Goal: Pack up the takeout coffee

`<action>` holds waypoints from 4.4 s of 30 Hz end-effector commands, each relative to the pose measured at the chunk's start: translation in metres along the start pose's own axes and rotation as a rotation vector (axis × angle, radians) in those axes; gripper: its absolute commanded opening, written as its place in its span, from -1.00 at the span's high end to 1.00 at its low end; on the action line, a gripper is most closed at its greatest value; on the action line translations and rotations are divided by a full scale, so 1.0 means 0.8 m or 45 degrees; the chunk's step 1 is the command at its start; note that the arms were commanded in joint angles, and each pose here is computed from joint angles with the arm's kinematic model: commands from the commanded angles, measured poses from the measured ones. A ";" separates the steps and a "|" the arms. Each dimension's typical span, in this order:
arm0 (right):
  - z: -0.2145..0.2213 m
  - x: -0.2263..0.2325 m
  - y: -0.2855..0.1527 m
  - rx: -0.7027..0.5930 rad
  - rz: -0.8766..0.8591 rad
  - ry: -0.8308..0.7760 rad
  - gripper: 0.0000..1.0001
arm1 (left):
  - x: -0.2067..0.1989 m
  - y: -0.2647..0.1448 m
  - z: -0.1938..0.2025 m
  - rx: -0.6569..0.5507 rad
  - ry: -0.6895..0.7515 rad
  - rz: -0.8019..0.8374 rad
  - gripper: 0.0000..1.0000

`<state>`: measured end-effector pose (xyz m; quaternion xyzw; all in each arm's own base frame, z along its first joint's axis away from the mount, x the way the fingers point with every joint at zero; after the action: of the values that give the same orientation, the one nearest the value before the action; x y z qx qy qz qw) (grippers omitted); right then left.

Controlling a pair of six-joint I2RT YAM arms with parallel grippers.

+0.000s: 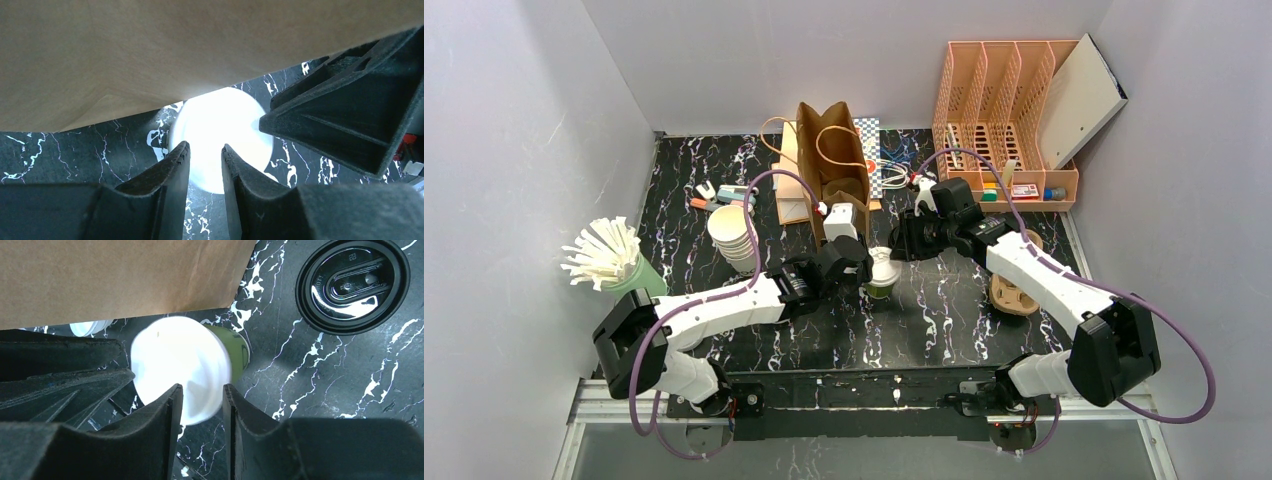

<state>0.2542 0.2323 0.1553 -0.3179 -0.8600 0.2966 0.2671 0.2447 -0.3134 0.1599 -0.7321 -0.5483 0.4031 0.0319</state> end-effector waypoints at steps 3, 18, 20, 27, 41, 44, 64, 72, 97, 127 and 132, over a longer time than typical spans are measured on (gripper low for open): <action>-0.032 0.011 -0.021 -0.087 -0.010 -0.041 0.01 | -0.013 -0.007 -0.022 -0.060 -0.005 0.017 0.42; -0.023 0.013 -0.025 -0.135 -0.004 0.031 0.15 | 0.000 -0.015 -0.022 -0.046 -0.023 0.013 0.38; -0.020 0.014 -0.022 -0.119 -0.017 0.036 0.10 | -0.003 -0.013 -0.023 -0.041 -0.055 0.045 0.32; -0.010 0.011 -0.011 -0.054 -0.024 0.044 -0.10 | 0.003 -0.008 -0.021 -0.024 -0.044 0.019 0.24; 0.010 0.013 0.001 -0.004 -0.053 0.099 -0.34 | 0.012 0.001 -0.016 0.018 -0.081 0.017 0.17; 0.011 0.013 0.001 -0.010 -0.053 0.111 -0.22 | 0.015 0.003 -0.014 0.026 -0.081 0.013 0.17; 0.022 0.012 0.004 -0.010 -0.178 0.249 0.06 | 0.016 0.013 0.000 0.069 -0.071 0.013 0.20; 0.026 0.011 0.004 -0.011 -0.194 0.268 0.14 | 0.015 0.015 0.001 0.075 -0.063 0.011 0.23; -0.015 0.001 -0.016 -0.033 -0.033 0.075 0.03 | 0.004 0.005 -0.020 0.051 -0.003 0.002 0.39; -0.014 0.009 -0.010 0.000 -0.055 0.055 0.26 | 0.002 0.014 -0.015 0.076 0.022 -0.011 0.46; -0.018 0.009 -0.015 -0.008 -0.031 0.047 0.18 | 0.001 0.013 -0.016 0.076 0.022 -0.006 0.45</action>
<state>0.2471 0.2303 0.1516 -0.3103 -0.8465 0.2998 0.3118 0.2552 -0.3122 0.1416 -0.7273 -0.5367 0.4207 0.0779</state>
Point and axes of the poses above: each gripper's point midway between its finger pads, its own y axis out along the fingers, its own x axis along the line the jaws close on, z = x × y, the point moved 1 cm from there along -y, back along the fingers, and after that the axes turned 15 degrees about -y, right-handed, at the moved point
